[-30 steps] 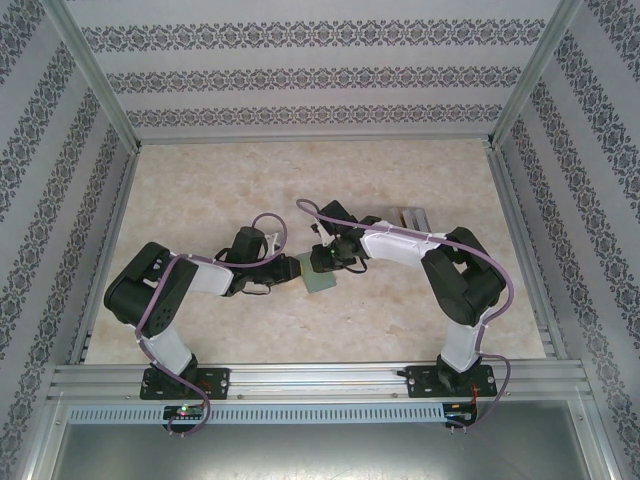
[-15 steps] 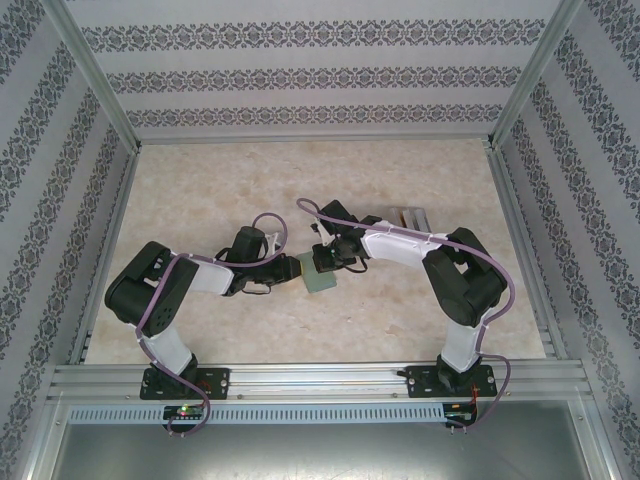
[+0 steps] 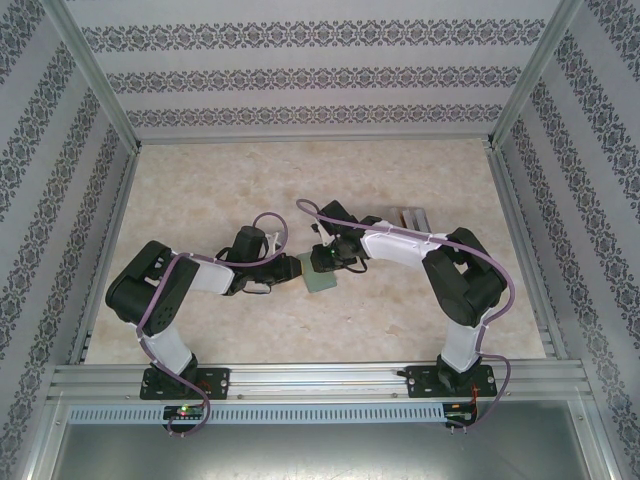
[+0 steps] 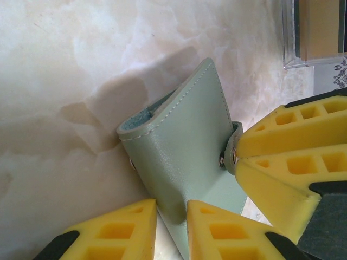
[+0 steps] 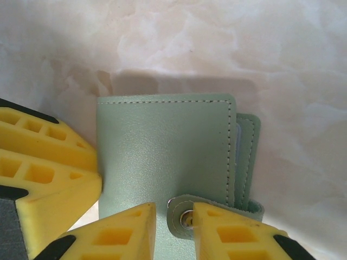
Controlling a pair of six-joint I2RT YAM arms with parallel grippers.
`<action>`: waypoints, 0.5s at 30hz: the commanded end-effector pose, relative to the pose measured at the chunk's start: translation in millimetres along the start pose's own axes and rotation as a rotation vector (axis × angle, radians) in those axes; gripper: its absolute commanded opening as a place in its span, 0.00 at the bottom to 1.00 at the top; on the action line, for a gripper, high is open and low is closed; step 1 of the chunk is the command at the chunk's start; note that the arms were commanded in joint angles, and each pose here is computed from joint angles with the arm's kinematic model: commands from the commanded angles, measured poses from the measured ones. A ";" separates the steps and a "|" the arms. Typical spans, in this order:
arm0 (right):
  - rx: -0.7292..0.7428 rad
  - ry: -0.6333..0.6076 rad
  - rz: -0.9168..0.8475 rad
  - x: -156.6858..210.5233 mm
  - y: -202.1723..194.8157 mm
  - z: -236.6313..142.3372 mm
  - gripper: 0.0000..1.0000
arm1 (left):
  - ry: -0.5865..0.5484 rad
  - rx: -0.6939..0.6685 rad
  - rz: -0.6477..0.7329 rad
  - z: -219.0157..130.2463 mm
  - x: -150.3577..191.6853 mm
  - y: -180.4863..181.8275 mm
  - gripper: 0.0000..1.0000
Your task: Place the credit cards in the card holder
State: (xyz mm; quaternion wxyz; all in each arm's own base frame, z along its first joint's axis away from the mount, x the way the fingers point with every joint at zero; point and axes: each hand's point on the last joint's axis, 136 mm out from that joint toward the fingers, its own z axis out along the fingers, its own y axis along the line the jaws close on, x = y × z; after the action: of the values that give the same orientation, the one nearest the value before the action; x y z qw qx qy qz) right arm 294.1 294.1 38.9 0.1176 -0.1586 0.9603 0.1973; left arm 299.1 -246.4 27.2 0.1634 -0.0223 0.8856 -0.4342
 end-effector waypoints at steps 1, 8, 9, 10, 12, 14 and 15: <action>0.065 0.033 -0.018 9.8 -5.7 6.3 0.28 | 0.077 -0.127 -0.066 10.5 30.1 36.9 0.22; 0.158 0.005 -0.058 5.5 -8.4 -6.7 0.29 | 0.079 -0.129 -0.069 10.6 30.3 37.5 0.22; 0.171 0.006 -0.061 5.6 -9.8 -7.8 0.29 | 0.079 -0.128 -0.068 10.7 30.5 37.3 0.22; 0.179 0.010 -0.065 6.5 -10.1 -7.8 0.29 | 0.080 -0.129 -0.069 10.9 30.8 37.5 0.22; 0.193 0.015 -0.070 7.6 -12.0 -6.9 0.29 | 0.080 -0.128 -0.070 11.2 30.2 37.4 0.22; 0.199 0.024 -0.073 10.0 -12.8 -4.0 0.29 | 0.082 -0.129 -0.073 11.5 30.6 38.1 0.22; 0.201 0.026 -0.073 10.5 -12.9 -2.4 0.29 | 0.082 -0.129 -0.072 11.7 30.6 37.9 0.22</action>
State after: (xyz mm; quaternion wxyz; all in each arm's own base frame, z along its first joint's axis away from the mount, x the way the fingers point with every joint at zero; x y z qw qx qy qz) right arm 288.4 284.0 36.2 0.1279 -0.1718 0.9690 0.1229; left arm 299.6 -247.3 27.2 0.1616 -0.0229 0.8851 -0.4357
